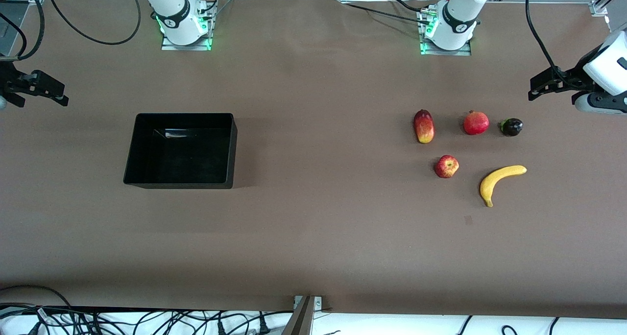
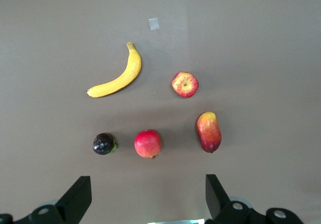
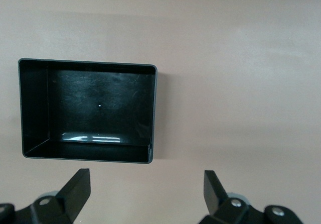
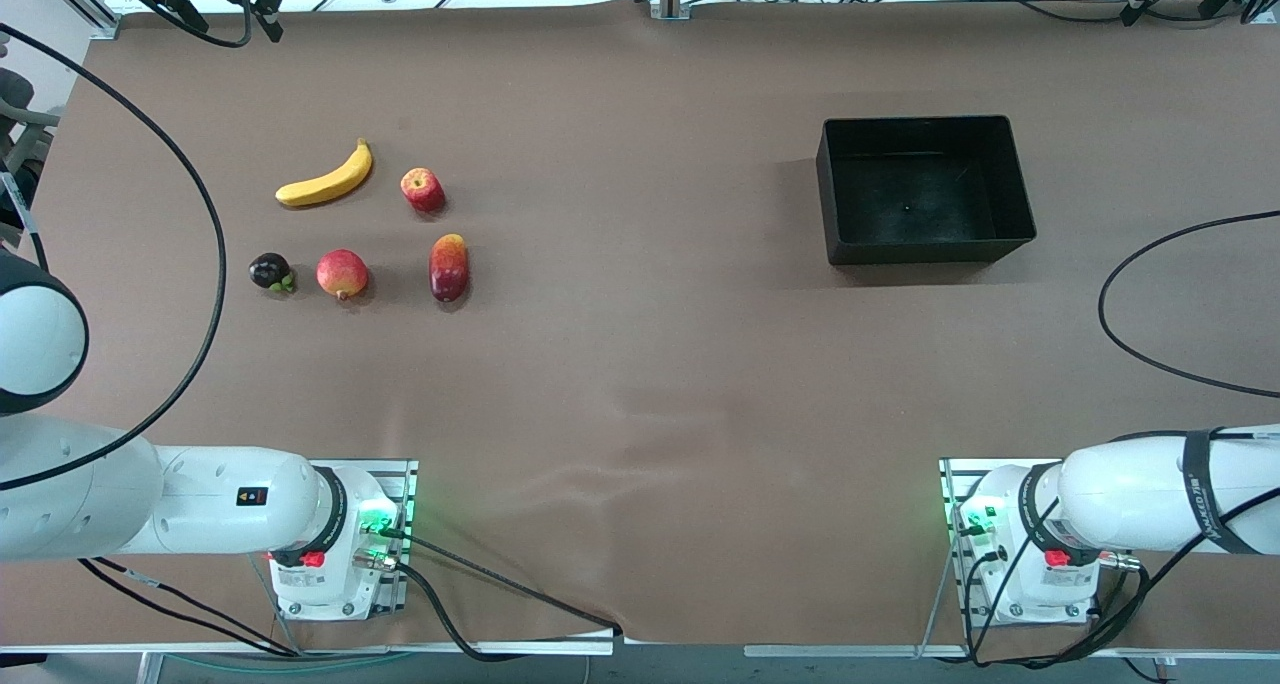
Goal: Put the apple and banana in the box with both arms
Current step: 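Reach the right gripper to the side of the black box, then push the black box with the right gripper toward the fruit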
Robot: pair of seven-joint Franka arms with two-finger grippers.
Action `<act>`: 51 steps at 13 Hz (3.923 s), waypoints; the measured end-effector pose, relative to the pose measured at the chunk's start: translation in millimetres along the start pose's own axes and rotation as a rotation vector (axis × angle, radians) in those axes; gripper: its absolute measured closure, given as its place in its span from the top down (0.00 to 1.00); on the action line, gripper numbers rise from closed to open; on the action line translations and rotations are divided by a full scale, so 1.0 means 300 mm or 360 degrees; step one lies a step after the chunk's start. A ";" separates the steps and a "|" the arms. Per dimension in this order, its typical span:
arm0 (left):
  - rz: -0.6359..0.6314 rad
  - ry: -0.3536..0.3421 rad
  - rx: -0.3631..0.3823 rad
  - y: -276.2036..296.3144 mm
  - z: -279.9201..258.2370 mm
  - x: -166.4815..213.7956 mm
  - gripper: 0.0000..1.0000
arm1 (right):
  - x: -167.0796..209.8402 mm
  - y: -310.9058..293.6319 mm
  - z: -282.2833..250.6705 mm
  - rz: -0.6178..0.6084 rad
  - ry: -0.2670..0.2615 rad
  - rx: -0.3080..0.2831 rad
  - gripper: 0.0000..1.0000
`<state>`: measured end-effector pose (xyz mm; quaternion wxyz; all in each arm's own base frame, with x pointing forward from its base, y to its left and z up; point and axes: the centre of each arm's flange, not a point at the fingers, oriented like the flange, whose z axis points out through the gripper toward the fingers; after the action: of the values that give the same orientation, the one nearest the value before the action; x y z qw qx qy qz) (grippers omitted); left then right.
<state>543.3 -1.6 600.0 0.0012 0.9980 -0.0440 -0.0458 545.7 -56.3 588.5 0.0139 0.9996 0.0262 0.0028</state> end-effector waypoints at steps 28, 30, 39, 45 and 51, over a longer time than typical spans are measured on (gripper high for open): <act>0.0016 -0.0005 0.0001 0.018 0.003 0.003 1.00 | 0.023 -0.018 1.240 0.0312 -0.0388 -0.0005 0.27; 0.0016 -0.0005 0.0001 0.018 0.003 0.003 1.00 | 0.081 -0.028 1.243 0.0290 -0.0365 -0.0005 0.06; 0.0017 -0.0005 0.0001 0.019 0.003 0.003 1.00 | 0.250 -0.902 0.865 0.0314 -0.0309 0.0108 0.04; 0.0017 -0.0005 0.0001 0.019 0.003 0.003 1.00 | 0.081 -1.564 1.004 0.0280 -0.0319 0.0246 0.04; 0.0017 -0.0016 0.0000 0.018 0.014 0.010 1.00 | -0.047 -1.804 1.161 0.0120 -0.0310 0.0232 0.04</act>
<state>545.4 -7.4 595.5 0.0012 0.9975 -0.0495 -0.0507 505.5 473.7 225.1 -0.0565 0.9937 -0.0126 -0.0958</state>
